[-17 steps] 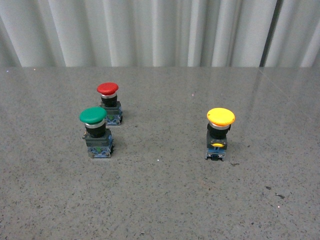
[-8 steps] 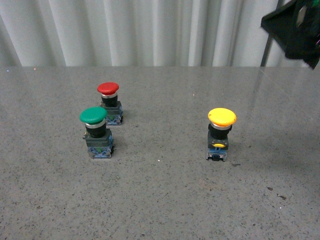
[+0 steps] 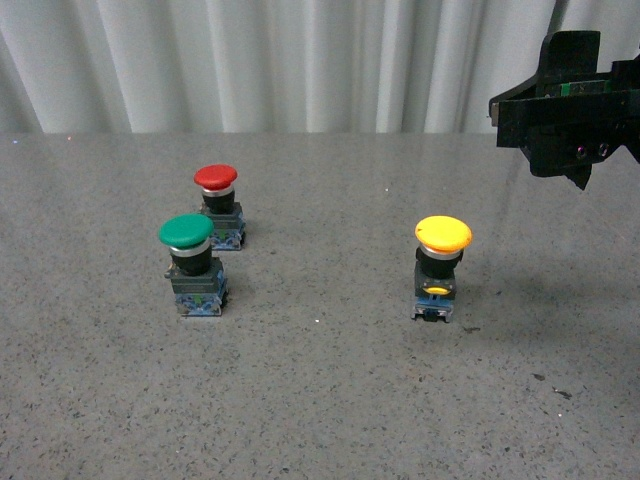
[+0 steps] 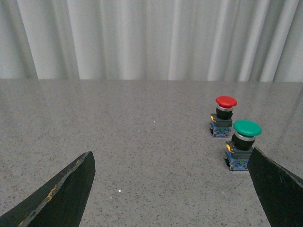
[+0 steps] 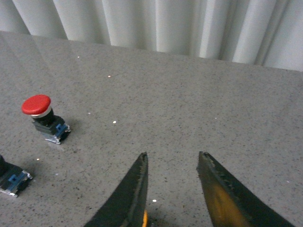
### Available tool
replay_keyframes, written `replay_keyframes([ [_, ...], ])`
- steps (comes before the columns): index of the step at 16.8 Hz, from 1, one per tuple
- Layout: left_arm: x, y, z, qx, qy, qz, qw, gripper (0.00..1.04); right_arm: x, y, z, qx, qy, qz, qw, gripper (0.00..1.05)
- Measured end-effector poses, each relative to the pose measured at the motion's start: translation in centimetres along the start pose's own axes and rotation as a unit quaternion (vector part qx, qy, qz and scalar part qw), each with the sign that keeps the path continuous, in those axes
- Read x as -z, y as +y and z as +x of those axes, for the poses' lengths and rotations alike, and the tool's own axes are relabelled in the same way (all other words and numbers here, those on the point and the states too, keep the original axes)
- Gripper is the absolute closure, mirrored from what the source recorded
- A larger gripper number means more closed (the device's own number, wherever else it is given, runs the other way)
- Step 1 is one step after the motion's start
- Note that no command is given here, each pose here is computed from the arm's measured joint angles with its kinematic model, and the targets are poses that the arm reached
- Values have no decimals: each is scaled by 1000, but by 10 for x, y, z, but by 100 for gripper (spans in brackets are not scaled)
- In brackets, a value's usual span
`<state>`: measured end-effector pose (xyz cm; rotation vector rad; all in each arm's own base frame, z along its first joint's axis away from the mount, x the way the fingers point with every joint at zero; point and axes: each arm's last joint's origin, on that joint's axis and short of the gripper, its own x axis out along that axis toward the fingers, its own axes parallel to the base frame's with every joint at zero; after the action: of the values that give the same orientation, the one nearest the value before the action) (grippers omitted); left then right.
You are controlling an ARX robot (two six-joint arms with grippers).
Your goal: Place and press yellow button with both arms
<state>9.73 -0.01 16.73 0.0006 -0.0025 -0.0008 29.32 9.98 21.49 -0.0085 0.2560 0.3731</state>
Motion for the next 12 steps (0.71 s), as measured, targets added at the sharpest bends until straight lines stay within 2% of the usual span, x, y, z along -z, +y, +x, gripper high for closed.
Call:
replay_keyframes([
  [3, 0, 0, 0, 0, 0, 0, 1000, 7, 1, 8, 0, -17, 9, 2, 1000, 96],
  [4, 0, 0, 0, 0, 0, 0, 1000, 7, 2, 10, 0, -24, 14, 5, 1000, 103],
  [12, 0, 0, 0, 0, 0, 0, 1000, 7, 14, 36, 2, -93, 63, 44, 993, 103],
])
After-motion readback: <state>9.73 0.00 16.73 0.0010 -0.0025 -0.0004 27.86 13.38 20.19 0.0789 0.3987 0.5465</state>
